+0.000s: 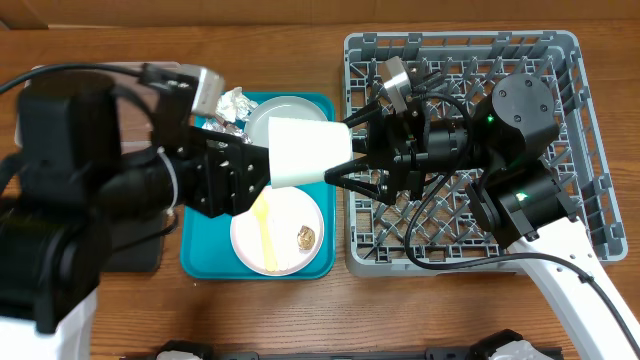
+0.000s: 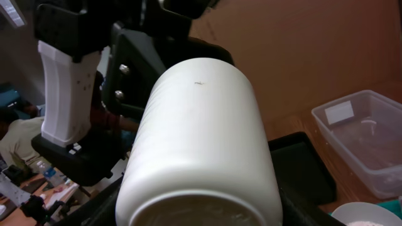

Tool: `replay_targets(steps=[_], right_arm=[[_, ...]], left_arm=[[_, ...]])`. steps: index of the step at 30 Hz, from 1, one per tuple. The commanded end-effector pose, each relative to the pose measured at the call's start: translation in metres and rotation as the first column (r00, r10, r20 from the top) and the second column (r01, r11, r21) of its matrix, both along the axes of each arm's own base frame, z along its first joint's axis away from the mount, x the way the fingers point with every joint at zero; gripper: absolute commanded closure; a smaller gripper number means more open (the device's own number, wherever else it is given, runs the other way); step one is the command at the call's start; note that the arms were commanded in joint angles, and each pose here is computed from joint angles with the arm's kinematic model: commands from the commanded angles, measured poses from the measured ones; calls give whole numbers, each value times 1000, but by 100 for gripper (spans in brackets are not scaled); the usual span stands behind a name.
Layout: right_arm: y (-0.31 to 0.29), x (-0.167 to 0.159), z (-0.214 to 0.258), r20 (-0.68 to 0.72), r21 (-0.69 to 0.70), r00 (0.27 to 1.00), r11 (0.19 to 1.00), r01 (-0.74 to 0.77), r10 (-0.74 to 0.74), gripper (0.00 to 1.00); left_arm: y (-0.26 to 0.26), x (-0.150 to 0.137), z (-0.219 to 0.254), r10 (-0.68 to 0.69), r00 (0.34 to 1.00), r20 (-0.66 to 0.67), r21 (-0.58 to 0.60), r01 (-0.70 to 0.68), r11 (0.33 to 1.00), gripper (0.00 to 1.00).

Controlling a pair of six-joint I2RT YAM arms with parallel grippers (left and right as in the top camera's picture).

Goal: Sort waste into correct bins and load items into the dishwasher rack
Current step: 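Grasp the cup with the right gripper and release the left gripper, then place the white cup upside down in the rack with the right gripper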

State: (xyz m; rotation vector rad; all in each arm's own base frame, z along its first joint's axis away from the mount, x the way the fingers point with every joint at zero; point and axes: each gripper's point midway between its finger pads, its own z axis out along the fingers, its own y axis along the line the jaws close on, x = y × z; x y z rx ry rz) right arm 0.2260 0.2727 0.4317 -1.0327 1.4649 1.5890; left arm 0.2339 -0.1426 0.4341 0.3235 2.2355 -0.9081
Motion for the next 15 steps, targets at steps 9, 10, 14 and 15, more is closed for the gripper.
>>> replay_targets(steps=[9,10,14,15], right_arm=[[-17,19,13,-25,12,993,993,119,-119,61],[-20,24,11,-43,6,989,990,143,-143,61],[-44,61,-8,-177,-58,930,947,315,-321,61],[-55,77,-19,-242,-98,882,914,393,-405,61]], left_arm=[[61,1,-27,331,943,-37,243,-313,918,18],[63,1,-26,339,940,-33,246,-321,915,18],[66,-4,-7,348,937,27,222,-345,912,18],[66,-5,-2,352,935,38,211,-352,912,18]])
